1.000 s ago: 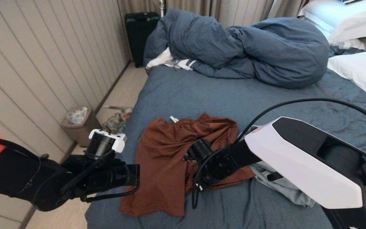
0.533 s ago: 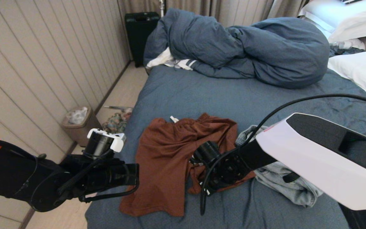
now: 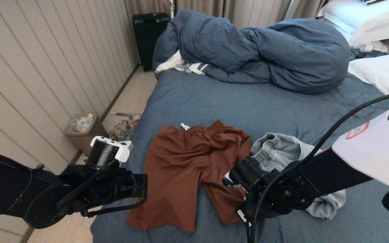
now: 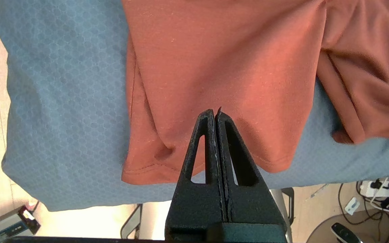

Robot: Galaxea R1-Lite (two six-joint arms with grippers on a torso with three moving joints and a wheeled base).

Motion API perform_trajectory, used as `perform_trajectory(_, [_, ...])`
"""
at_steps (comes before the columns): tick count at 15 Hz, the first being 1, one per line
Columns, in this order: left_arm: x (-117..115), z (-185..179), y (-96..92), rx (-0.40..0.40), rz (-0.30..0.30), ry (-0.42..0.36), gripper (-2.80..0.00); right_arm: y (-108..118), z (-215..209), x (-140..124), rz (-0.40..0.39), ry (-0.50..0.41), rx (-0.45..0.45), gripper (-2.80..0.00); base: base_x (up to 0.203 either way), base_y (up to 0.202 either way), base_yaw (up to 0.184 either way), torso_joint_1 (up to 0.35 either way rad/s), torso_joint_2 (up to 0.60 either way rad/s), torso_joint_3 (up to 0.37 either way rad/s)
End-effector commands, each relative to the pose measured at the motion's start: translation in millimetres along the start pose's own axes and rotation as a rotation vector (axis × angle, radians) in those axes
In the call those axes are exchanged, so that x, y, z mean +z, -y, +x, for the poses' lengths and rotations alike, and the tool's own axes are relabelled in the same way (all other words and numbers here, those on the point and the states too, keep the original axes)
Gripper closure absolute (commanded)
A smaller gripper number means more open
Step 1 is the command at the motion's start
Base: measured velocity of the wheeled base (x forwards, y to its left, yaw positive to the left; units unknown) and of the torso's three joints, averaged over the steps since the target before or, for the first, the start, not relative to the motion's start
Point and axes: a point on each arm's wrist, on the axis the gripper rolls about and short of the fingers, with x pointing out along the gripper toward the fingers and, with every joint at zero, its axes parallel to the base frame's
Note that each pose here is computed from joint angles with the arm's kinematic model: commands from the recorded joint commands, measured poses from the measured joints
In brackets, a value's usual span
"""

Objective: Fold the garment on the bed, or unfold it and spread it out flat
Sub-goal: Unford the brown shorts

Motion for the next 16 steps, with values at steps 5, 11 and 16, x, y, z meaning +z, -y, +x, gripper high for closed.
perform_trajectory(5, [0.6,-0.9,0.4,-0.002,-0.002,0.006,0.00,-2.8,-4.1,-30.0,-0.015,-0.015,0.004,0.00,0.000,0.000,0.000,0.000,0.00,0.000])
perform_trajectory(11, [-0.6,1.2,0.5,0.000,-0.001,-0.002,0.00,-1.3,1.9,-50.7,-0.004,-0.011,-0.005,-0.99,0.000,0.000,0.000,0.000,0.00,0.000])
perform_trajectory(16, [-0.7,1.2,0.6,-0.003,-0.001,-0.003,0.00,-0.2,-0.5,-54.3,0.013,0.044,-0.003,-2.80,0.000,0.000,0.000,0.000,0.00,0.000])
